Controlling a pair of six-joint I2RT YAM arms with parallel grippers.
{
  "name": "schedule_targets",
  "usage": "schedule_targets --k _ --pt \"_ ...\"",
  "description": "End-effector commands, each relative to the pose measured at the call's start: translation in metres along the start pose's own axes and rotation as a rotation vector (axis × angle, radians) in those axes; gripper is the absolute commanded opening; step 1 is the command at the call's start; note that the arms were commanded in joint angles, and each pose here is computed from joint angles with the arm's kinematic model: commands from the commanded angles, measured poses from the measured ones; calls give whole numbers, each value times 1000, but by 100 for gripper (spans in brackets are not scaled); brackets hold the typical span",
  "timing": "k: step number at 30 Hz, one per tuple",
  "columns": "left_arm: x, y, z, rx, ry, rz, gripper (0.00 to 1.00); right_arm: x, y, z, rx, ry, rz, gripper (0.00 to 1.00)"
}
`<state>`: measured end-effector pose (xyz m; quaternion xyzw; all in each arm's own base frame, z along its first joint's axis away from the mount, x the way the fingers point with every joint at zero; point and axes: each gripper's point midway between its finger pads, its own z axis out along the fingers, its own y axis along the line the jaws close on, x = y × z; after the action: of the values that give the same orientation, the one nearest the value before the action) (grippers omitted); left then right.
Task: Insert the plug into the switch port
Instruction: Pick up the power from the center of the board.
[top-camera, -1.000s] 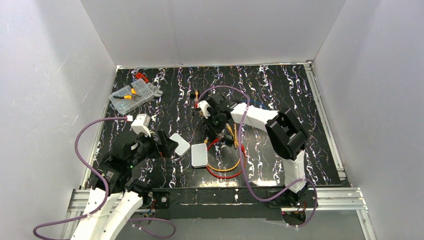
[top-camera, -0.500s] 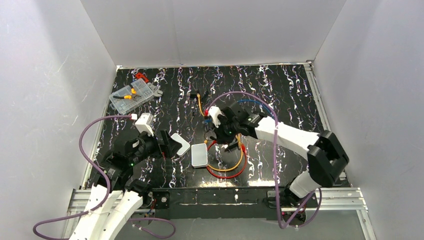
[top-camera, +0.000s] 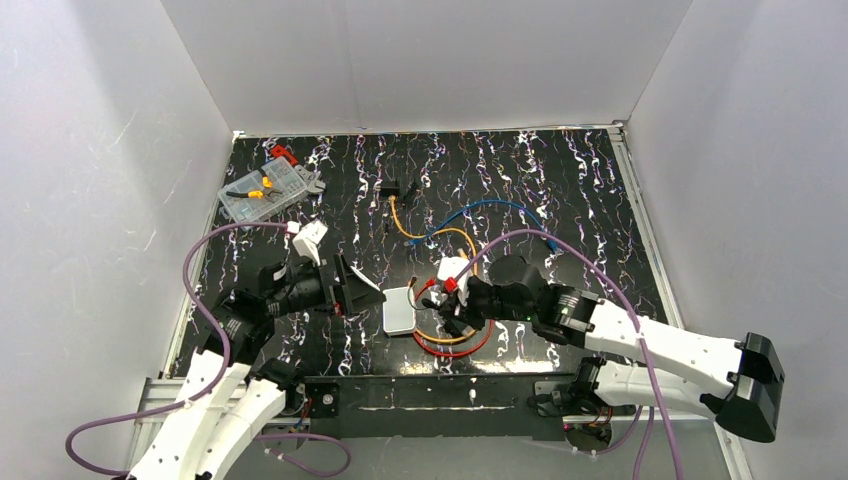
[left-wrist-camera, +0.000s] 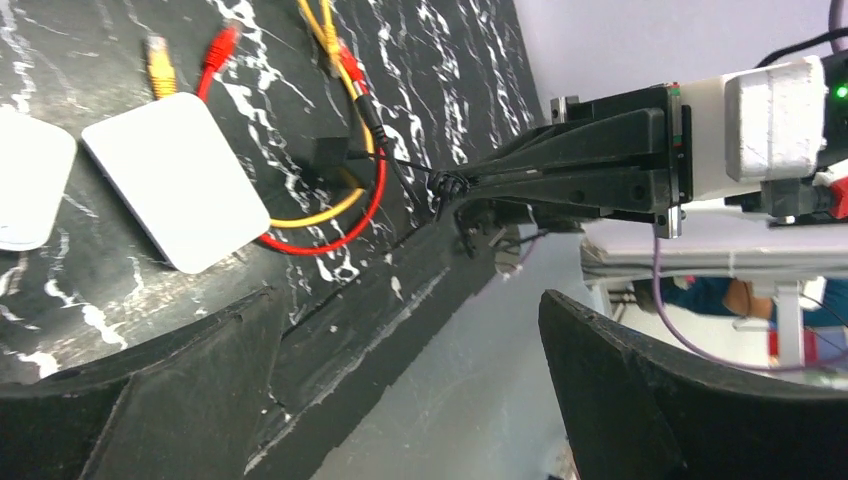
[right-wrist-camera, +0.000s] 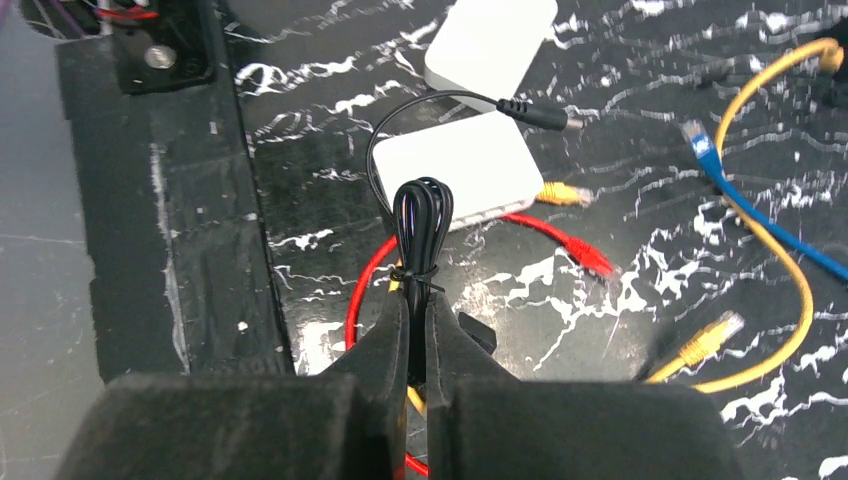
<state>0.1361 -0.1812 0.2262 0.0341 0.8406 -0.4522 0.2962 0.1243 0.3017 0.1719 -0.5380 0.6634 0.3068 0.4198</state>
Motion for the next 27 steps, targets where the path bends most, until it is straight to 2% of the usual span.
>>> schedule_targets --k 1,11,19,27 --pt "5 -32 -4 150 100 14 98 -38 19 -17 -95 -150 -131 1" --pt "15 -50 -6 264 202 -9 98 -54 55 -40 -236 -261 -402 1" --pt "18 -68 -12 384 257 -30 98 -65 65 -38 -274 -280 -537 1" --pt "25 -68 -14 403 292 -52 93 -82 74 -38 -273 -308 -621 1"
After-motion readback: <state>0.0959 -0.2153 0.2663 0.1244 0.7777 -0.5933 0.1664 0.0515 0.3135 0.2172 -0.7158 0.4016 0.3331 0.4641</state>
